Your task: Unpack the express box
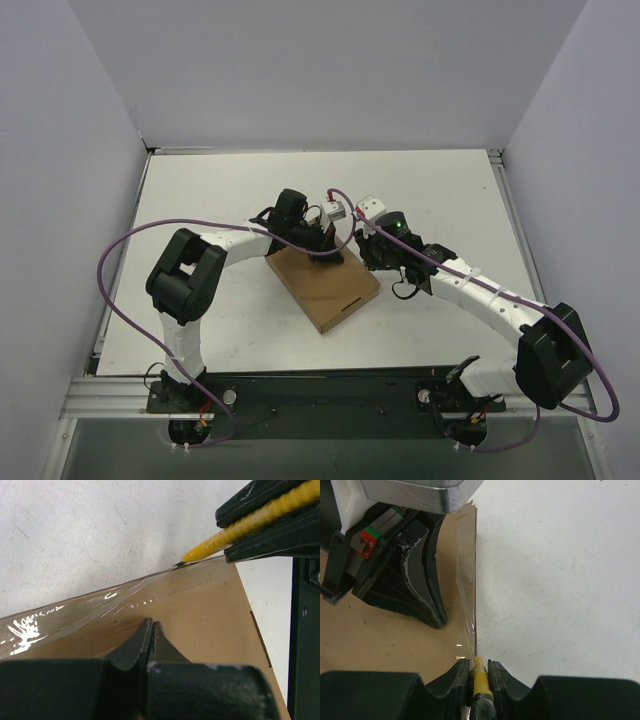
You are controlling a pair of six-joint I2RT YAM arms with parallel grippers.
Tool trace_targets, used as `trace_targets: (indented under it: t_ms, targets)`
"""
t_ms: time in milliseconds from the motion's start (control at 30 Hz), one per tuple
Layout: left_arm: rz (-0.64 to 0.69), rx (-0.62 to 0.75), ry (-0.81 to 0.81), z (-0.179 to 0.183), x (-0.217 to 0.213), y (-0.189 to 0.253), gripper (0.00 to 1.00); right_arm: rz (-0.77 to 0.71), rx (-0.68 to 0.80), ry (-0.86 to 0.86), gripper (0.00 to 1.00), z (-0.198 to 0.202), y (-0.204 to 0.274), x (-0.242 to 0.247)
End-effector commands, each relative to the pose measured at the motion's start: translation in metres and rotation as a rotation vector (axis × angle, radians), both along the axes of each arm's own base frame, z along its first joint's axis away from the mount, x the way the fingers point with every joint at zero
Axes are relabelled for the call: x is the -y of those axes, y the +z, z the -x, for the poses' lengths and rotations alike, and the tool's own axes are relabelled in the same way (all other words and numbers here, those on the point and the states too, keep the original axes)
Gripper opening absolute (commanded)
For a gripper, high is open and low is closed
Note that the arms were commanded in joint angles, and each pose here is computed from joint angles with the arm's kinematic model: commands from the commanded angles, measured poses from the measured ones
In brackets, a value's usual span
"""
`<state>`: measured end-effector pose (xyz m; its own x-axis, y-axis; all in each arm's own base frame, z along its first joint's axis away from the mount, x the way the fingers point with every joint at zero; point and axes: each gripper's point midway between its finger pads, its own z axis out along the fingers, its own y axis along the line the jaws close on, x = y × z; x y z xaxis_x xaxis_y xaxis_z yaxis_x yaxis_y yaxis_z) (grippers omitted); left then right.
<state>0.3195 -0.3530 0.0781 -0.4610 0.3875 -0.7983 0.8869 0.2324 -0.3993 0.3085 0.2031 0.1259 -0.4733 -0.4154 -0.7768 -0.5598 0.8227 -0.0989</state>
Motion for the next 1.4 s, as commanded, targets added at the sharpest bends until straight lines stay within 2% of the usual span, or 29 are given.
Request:
trace_targets:
  t_ms: [0, 200, 367, 633, 800, 1067, 1367]
  targets:
    - [-0.102, -0.065, 0.023, 0.006, -0.014, -0.036, 0.00, 0.011, -0.011, 0.006, 0.00, 0.005, -0.005, 0.000]
    - [-0.103, -0.067, 0.023, 0.006, -0.014, -0.037, 0.00, -0.016, -0.006, 0.001, 0.00, 0.006, 0.003, -0.004]
    - [-0.102, -0.063, 0.024, 0.005, -0.014, -0.036, 0.00, 0.019, -0.040, -0.010, 0.00, 0.012, -0.006, 0.003]
    - [-0.104, -0.064, 0.020, 0.006, -0.015, -0.037, 0.00, -0.023, 0.065, -0.010, 0.00, -0.004, 0.035, 0.001]
    - [-0.104, -0.057, 0.022, 0.004, -0.014, -0.036, 0.00, 0.036, 0.102, -0.005, 0.00, -0.006, 0.032, 0.008]
    - [-0.108, -0.059, 0.019, 0.006, -0.015, -0.038, 0.00, -0.058, 0.090, 0.016, 0.00, -0.003, 0.039, -0.006]
    - [-0.112, -0.059, 0.017, 0.007, -0.016, -0.038, 0.00, -0.045, 0.075, 0.023, 0.00, -0.005, 0.029, -0.008]
